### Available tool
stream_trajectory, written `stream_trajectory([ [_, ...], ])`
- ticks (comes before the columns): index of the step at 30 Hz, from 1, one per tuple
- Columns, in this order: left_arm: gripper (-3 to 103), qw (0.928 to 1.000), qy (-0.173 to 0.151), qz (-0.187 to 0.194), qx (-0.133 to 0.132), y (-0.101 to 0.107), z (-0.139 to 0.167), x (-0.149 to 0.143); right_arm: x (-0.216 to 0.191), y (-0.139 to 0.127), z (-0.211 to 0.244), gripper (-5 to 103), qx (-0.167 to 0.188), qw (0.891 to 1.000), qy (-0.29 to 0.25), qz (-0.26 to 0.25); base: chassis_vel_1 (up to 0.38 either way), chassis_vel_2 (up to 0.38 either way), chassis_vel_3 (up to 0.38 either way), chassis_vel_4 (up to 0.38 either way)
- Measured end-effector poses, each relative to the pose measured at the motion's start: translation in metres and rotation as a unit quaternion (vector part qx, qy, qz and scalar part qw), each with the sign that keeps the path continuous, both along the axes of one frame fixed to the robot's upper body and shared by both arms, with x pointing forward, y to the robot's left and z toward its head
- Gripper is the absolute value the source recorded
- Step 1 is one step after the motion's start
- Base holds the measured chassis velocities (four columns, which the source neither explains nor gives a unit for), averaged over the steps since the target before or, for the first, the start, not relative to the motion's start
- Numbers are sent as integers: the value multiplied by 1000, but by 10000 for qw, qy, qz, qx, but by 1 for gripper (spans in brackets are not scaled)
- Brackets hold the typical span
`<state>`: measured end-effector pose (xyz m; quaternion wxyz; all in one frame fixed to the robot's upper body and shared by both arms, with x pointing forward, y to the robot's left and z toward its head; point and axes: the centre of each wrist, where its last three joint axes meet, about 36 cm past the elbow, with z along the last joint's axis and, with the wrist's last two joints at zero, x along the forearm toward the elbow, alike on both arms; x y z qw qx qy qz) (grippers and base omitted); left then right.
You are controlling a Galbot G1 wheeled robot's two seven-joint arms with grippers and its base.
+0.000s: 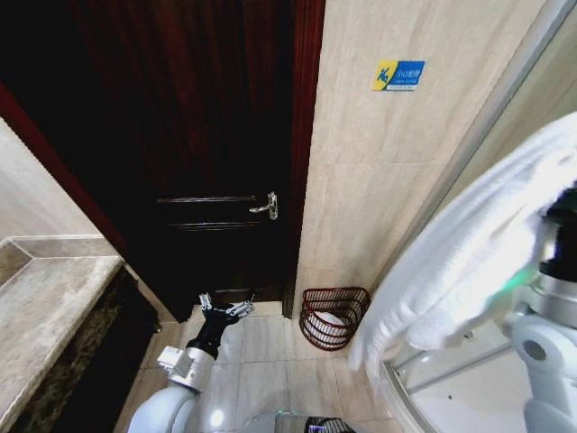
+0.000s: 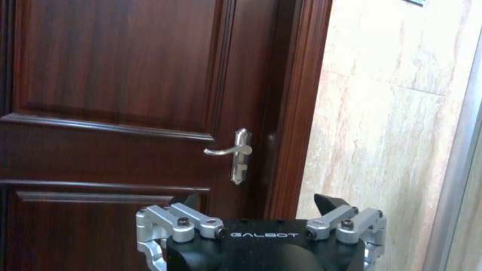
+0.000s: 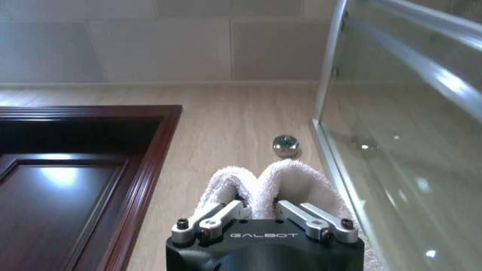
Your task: Discard the used towel into the hamper.
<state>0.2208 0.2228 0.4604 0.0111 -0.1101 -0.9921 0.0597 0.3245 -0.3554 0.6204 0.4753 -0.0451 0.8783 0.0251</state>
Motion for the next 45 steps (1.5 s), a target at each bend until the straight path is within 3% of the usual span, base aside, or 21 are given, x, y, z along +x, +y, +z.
stream_trajectory([
  [16,100,10000,0,0,0,0,0,0,80,-15,20,6,-84,9999,-10,88,0,0,0,0],
  [23,100,10000,0,0,0,0,0,0,109,3,36,6,59,9993,-101,361,0,0,0,0],
  [36,100,10000,0,0,0,0,0,0,156,1,85,6,-85,9981,-454,419,0,0,0,0],
  [45,100,10000,0,0,0,0,0,0,173,9,80,6,-117,9979,-352,522,0,0,0,0],
])
